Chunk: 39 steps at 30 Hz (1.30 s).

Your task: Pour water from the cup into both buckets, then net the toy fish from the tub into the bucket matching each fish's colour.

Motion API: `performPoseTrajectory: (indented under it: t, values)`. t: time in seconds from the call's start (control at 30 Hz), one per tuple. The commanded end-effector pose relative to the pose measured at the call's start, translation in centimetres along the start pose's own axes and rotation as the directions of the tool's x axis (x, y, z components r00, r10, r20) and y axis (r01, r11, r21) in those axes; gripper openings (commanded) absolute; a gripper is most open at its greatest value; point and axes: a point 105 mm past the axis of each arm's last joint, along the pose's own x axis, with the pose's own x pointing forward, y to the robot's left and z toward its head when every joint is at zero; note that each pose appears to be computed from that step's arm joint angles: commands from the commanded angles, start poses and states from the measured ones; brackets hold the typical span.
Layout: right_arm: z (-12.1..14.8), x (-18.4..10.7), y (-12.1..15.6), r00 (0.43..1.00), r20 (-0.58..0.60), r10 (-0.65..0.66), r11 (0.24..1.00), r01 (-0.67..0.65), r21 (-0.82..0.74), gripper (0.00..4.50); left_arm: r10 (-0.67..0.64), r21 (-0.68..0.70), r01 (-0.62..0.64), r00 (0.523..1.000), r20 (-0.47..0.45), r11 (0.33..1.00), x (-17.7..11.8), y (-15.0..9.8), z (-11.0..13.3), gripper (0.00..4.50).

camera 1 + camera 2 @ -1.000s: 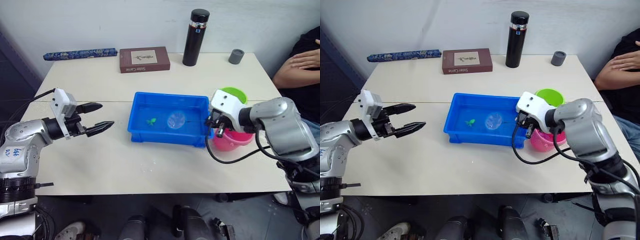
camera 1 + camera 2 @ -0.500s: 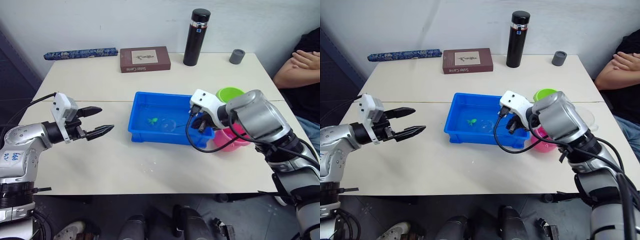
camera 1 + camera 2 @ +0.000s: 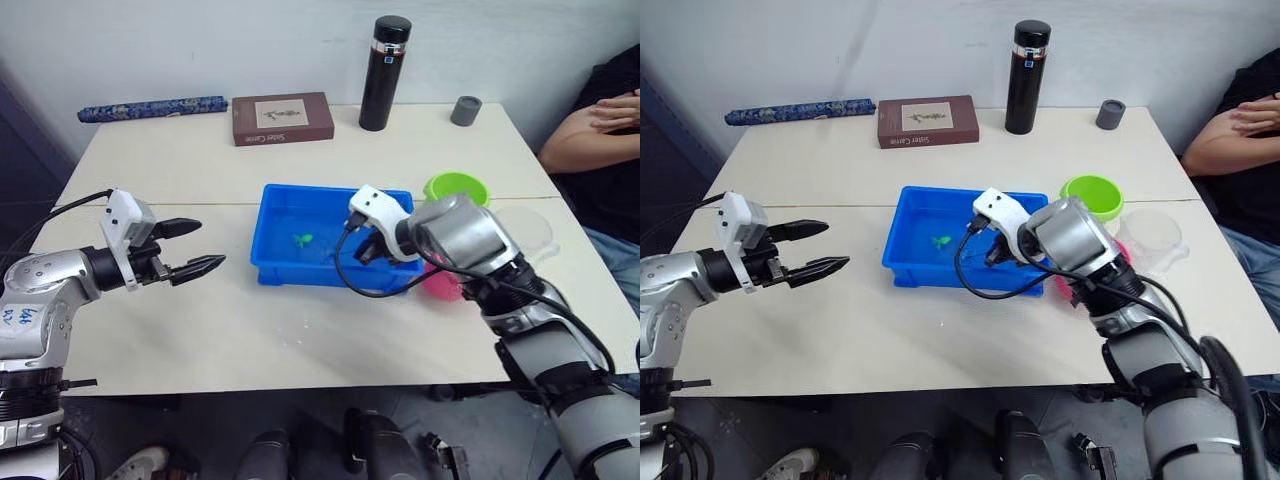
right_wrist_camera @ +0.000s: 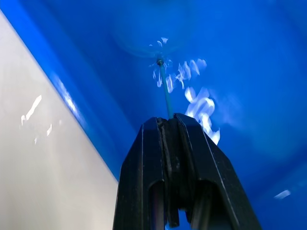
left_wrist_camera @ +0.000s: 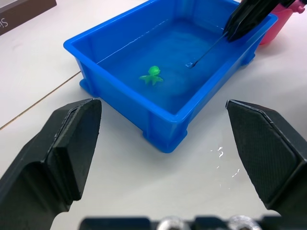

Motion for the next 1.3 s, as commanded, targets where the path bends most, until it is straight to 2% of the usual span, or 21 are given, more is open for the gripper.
performPoseTrajectory:
  t: [0.03,0.47,0.73,1.07,1.2,1.3]
  values:
    - [1.8,-0.8,-0.8,0.995,0.092,-0.038,0.999,0.037,0.004,0.00,0.004,0.050,-0.006,1.000,0.029,0.999,-0.5,0.0,1.6,4.48]
    - [3.4,-4.0,0.4,0.972,0.231,0.045,0.994,-0.067,0.090,0.00,-0.017,0.059,0.014,0.998,0.058,0.998,0.5,0.3,2.2,4.48]
    - [2.0,-6.5,-0.3,0.962,0.274,0.015,0.994,-0.044,0.102,0.00,-0.055,0.079,0.049,0.996,0.071,0.996,1.5,0.3,2.7,4.48]
    - [-1.2,-13.6,-4.3,0.901,0.379,-0.211,0.963,0.124,0.240,0.00,-0.108,0.115,0.094,0.988,0.115,0.989,3.1,0.8,4.4,4.48]
    - [-3.2,-16.4,-6.7,0.863,0.355,-0.359,0.916,0.253,0.311,0.00,-0.128,0.131,0.112,0.985,0.119,0.985,3.8,1.1,4.8,4.48]
    - [-5.2,-18.7,-9.5,0.808,0.306,-0.504,0.841,0.377,0.389,0.00,-0.150,0.140,0.133,0.981,0.122,0.981,4.4,1.1,5.1,4.48]
